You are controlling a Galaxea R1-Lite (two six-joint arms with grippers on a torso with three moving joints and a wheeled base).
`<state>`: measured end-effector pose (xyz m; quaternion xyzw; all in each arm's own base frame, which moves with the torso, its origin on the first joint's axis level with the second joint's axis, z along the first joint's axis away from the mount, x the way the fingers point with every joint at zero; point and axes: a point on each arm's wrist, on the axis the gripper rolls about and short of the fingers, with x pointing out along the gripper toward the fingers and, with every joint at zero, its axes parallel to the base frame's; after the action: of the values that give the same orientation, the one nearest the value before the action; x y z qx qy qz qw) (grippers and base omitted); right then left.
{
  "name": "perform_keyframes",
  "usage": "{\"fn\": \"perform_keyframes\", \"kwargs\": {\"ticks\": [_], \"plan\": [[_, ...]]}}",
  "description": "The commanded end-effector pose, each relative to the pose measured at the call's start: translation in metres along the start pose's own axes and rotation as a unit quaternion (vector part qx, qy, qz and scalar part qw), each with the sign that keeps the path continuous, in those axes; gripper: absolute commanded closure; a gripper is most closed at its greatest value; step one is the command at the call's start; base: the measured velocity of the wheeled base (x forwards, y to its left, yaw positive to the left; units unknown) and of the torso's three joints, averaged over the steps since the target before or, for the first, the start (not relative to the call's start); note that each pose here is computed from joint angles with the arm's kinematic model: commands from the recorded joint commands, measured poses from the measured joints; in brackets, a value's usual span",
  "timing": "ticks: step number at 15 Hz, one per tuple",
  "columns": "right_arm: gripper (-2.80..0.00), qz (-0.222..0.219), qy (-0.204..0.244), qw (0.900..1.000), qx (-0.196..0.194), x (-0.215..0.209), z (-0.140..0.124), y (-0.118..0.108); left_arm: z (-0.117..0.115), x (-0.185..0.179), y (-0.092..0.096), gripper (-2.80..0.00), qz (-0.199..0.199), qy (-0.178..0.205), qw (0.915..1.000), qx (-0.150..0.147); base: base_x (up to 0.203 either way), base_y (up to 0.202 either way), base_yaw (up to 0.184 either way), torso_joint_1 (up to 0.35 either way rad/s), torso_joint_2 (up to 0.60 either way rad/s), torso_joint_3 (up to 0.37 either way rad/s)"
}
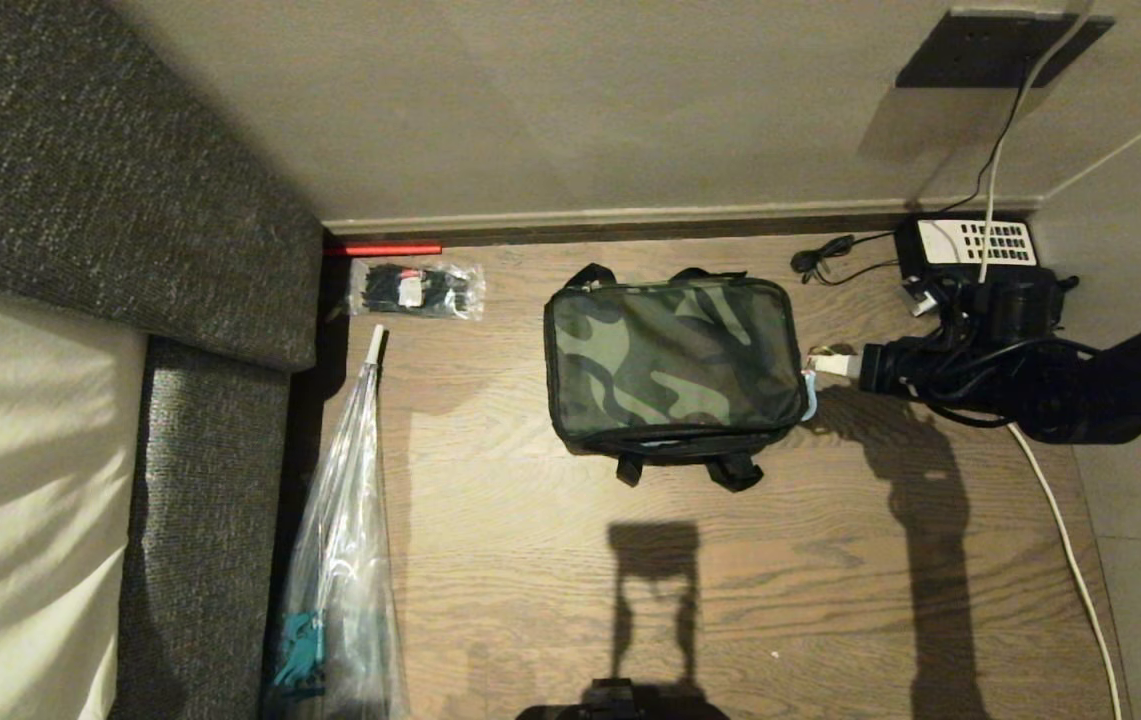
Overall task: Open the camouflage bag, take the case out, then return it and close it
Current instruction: Open the top of the storage box
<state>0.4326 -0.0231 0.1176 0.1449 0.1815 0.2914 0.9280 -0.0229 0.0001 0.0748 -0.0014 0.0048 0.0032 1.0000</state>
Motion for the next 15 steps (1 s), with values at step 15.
{"fn": "perform_keyframes", "kwargs": {"ticks": [15], "plan": [[0.00, -0.007, -0.015, 0.999, 0.043, 0.015, 0.029, 0.000, 0.000, 0.000, 0.000, 0.00, 0.000, -0.001, 1.0000, 0.000, 0.000, 0.000, 0.000, 0.000, 0.00, 0.000]]}}
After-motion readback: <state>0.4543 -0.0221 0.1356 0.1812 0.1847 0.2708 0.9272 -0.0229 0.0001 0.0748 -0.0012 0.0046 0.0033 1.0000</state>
